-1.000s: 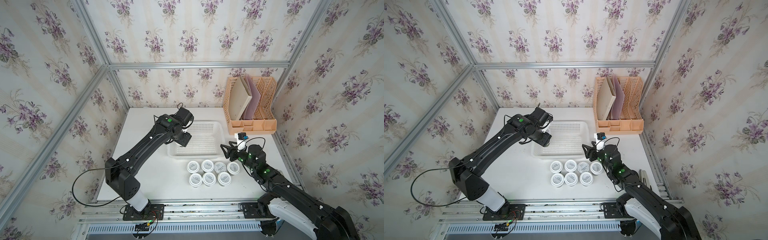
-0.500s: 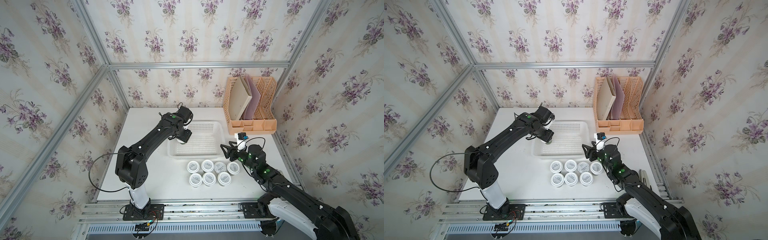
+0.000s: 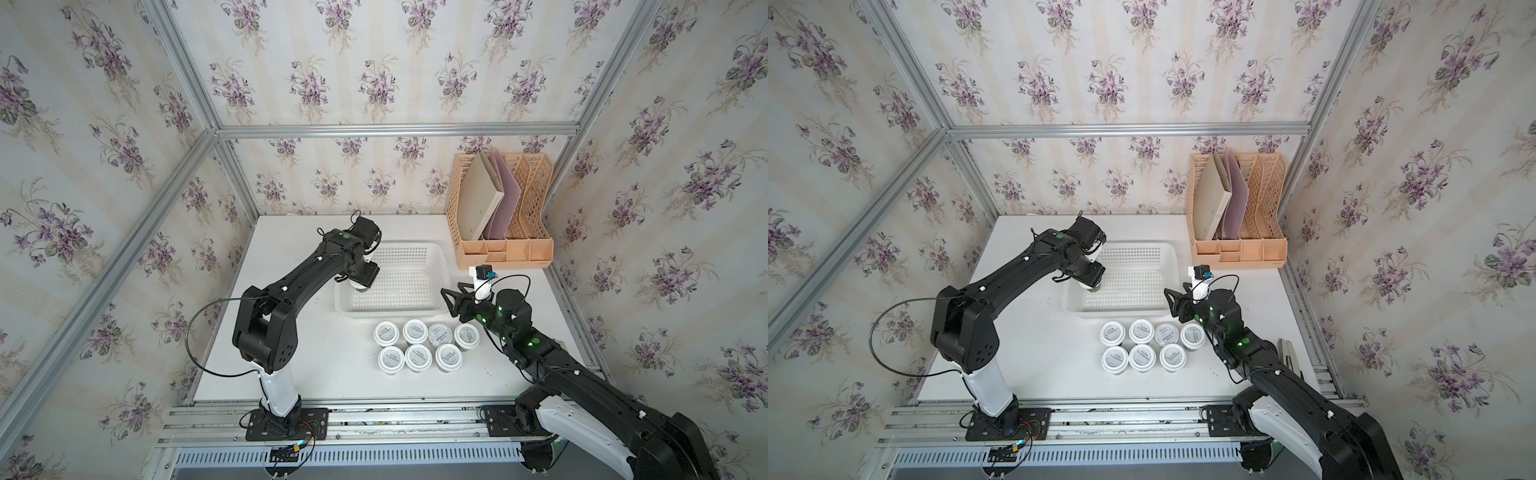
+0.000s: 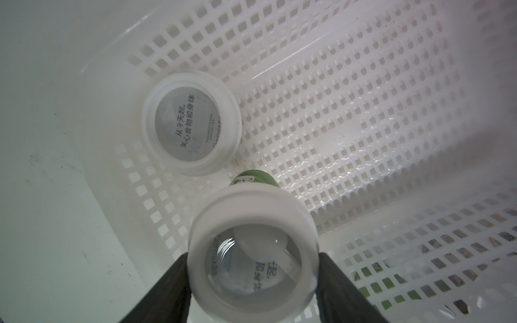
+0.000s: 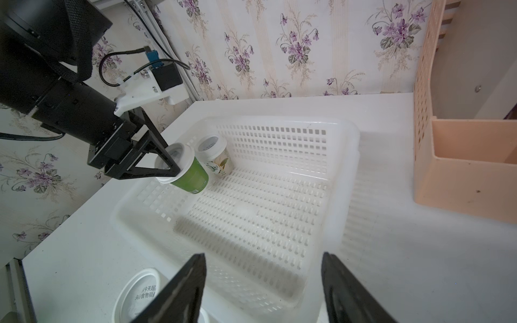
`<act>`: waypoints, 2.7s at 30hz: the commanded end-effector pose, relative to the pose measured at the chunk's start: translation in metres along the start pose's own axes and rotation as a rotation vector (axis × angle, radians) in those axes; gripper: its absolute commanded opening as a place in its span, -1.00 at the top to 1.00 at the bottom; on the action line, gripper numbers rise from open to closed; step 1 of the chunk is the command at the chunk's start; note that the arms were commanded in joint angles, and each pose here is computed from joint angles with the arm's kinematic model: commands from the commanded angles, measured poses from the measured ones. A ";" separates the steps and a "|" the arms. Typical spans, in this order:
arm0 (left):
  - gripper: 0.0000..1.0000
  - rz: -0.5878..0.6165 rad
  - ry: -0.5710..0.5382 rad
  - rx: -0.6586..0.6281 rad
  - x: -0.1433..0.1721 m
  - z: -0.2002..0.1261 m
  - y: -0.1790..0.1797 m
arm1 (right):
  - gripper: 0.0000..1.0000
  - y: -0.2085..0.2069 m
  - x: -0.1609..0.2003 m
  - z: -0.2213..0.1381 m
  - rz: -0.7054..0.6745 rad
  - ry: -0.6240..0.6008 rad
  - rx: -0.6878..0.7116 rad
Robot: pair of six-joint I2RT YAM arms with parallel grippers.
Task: Put the yogurt in the basket
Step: Place the yogurt in the basket.
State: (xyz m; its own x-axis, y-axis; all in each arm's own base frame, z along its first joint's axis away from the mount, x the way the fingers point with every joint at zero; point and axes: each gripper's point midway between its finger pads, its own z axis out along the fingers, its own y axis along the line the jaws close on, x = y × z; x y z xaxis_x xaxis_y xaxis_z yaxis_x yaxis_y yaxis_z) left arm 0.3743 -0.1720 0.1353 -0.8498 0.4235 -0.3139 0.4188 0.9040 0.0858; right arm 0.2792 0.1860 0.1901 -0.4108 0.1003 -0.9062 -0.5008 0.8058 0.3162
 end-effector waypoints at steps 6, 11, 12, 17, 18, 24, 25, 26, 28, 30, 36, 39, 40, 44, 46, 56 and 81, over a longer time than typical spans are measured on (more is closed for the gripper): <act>-0.39 -0.013 -0.006 -0.018 -0.004 0.012 0.010 | -0.40 0.002 -0.005 0.000 -0.011 -0.014 -0.005; -0.39 -0.022 0.007 -0.020 -0.002 0.022 0.014 | -0.40 0.002 -0.005 0.000 -0.011 -0.014 -0.005; -0.39 -0.024 0.005 -0.018 -0.002 0.024 0.014 | -0.40 0.002 -0.005 0.000 -0.011 -0.014 -0.004; -0.40 -0.040 0.009 -0.001 0.000 0.033 0.014 | -0.40 0.002 -0.005 0.000 -0.011 -0.014 -0.007; -0.40 -0.042 0.011 0.003 0.001 0.034 0.014 | -0.40 0.003 -0.005 0.000 -0.011 -0.015 -0.007; -0.41 -0.054 0.000 0.012 -0.002 0.037 0.014 | -0.40 0.003 -0.005 0.001 -0.011 -0.010 -0.008; -0.42 -0.054 0.002 0.013 -0.002 0.038 0.014 | -0.40 0.002 -0.004 0.001 -0.011 -0.008 -0.007; -0.42 -0.055 0.002 0.015 -0.003 0.038 0.014 | -0.40 0.002 -0.005 0.001 -0.010 -0.008 -0.007; -0.44 -0.056 0.005 0.017 -0.003 0.040 0.014 | -0.40 0.003 -0.005 0.001 -0.011 -0.008 -0.008; -0.46 -0.056 0.010 0.018 -0.002 0.042 0.014 | -0.40 0.003 -0.005 0.001 -0.011 -0.006 -0.009; -0.51 -0.057 0.006 0.021 -0.003 0.037 0.014 | -0.40 0.002 -0.004 0.003 -0.011 -0.002 -0.007; -0.52 -0.057 0.007 0.020 -0.004 0.030 0.015 | -0.40 0.003 -0.004 0.003 -0.011 0.000 -0.008; -0.53 -0.056 0.005 0.021 -0.005 0.027 0.015 | -0.40 0.002 -0.003 0.004 -0.011 0.002 -0.008; -0.54 -0.054 -0.010 0.027 -0.008 0.015 0.014 | -0.39 0.002 -0.004 0.004 -0.011 0.002 -0.008; -0.55 -0.052 -0.004 0.031 -0.008 0.012 0.014 | -0.39 0.002 -0.004 0.003 -0.011 0.001 -0.008; -0.59 -0.060 0.025 0.025 0.005 0.017 0.013 | -0.40 0.003 -0.004 0.002 -0.012 -0.003 -0.009; -0.61 -0.041 0.040 -0.025 0.004 0.037 0.018 | -0.40 0.002 -0.004 0.002 -0.012 -0.004 -0.008</act>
State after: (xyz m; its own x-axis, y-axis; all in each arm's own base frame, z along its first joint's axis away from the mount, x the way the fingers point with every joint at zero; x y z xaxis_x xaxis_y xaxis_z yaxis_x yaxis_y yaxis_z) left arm 0.3855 -0.1561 0.1008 -0.8832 0.3855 -0.2672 0.3763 0.9224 0.0869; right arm 0.2811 0.1874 0.1906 -0.4097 0.0888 -0.9079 -0.5047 0.8070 0.3067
